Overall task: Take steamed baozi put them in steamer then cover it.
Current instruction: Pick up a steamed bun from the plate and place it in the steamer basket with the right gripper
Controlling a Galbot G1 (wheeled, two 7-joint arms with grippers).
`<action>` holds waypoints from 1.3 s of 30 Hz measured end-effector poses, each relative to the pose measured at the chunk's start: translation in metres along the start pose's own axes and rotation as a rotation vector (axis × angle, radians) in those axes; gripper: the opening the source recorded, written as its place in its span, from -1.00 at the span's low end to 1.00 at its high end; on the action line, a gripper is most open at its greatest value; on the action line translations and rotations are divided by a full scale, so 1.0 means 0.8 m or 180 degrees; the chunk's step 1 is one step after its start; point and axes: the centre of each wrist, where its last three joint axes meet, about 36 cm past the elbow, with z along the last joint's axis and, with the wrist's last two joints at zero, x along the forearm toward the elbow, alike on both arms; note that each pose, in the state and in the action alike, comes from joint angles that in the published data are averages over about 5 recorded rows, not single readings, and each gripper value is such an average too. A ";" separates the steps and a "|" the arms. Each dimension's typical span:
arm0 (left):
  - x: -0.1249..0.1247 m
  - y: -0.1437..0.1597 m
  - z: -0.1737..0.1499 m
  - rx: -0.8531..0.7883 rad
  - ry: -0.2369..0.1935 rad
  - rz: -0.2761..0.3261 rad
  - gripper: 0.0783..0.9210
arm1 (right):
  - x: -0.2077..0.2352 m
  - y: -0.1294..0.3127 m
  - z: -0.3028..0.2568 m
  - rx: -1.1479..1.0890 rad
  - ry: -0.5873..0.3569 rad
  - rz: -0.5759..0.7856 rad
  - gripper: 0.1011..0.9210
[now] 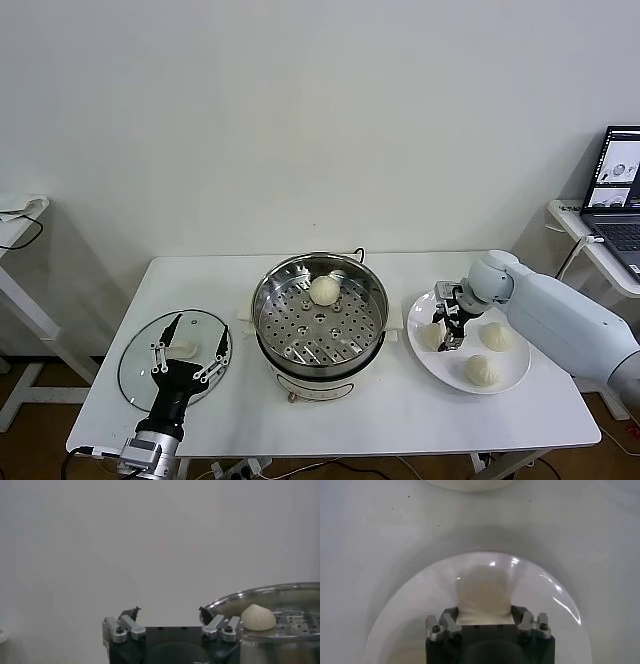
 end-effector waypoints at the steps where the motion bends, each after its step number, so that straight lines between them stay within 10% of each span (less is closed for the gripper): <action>1: 0.000 0.000 0.000 0.0001 0.0000 -0.0001 0.77 | 0.001 0.000 0.001 -0.0002 -0.0003 -0.0004 0.45; 24: -0.001 -0.002 -0.004 0.0002 -0.0029 -0.0006 0.77 | 0.172 0.014 0.026 -0.0083 -0.0135 0.0113 0.43; 39: 0.003 0.002 -0.016 -0.0028 -0.0093 -0.0017 0.77 | 0.299 0.030 -0.096 0.0117 -0.0332 0.0192 0.43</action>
